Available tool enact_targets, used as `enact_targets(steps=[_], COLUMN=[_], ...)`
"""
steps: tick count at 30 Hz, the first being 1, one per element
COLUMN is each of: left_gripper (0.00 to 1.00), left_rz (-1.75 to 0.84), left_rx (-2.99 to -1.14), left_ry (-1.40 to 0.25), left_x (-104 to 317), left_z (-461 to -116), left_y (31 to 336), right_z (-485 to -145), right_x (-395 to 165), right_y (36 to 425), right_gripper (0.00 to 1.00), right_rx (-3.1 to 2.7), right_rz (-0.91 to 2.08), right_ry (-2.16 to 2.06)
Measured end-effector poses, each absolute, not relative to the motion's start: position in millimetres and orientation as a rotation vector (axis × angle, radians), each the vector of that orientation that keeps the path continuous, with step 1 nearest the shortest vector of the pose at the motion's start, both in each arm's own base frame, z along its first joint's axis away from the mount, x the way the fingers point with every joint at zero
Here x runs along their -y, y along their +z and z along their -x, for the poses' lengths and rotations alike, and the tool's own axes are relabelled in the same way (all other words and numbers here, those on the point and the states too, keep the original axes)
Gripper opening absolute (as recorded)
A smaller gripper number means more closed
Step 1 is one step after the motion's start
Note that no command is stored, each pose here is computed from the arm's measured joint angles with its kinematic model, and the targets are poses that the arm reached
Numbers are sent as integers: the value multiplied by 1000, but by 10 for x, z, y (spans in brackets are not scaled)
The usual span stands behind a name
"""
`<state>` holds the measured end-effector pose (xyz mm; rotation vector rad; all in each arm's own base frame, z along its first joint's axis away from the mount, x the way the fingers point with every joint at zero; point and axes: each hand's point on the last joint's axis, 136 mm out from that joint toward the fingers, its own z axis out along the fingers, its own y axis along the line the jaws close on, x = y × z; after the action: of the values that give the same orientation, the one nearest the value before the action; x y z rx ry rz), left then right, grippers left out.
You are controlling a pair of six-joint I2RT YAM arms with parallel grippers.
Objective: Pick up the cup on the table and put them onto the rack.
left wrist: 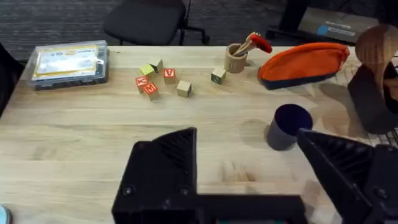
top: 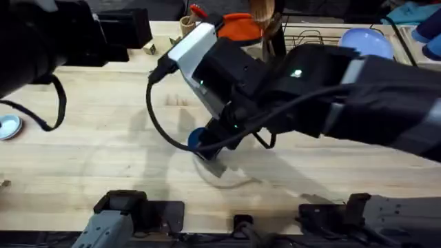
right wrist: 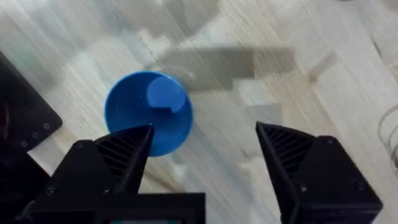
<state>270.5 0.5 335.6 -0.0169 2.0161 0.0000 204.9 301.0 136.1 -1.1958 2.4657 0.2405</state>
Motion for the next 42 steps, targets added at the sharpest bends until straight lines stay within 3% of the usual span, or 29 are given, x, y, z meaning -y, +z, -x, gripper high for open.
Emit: enact_targets(steps=[10, 17, 20, 21, 29, 34, 35, 42], left_gripper=[999, 999, 999, 999, 999, 999, 999, 999], left_rz=[17, 17, 17, 17, 17, 17, 17, 17], left_rx=[-2016, -2016, -2019, -2033, -2042, -2042, -2042, -2041], left_ry=[0, 0, 0, 0, 0, 0, 0, 0], left_x=[-5, -5, -5, -5, -4, -4, -4, -4], left_z=[-2705, -2705, -2702, -2687, -2677, -2677, -2678, -2678], left_y=[3356, 3355, 3348, 3317, 3298, 3298, 3299, 3300], right_z=[-2076, -2080, -2082, -2081, -2097, -2347, -2494, -2836], right_x=[-3042, -3049, -3052, -3055, -3051, -2758, -2515, -1622], right_y=[1142, 1102, 1103, 1104, 1167, 1654, 1926, 2650], right_gripper=[994, 843, 442, 62, 32, 32, 32, 32], right_rx=[-2509, -2519, -2521, -2525, -2516, -2464, -2436, -2309], right_rz=[1214, 1212, 1204, 1198, 1187, 1009, 888, 498], right_ry=[203, 198, 201, 204, 215, 259, 271, 251])
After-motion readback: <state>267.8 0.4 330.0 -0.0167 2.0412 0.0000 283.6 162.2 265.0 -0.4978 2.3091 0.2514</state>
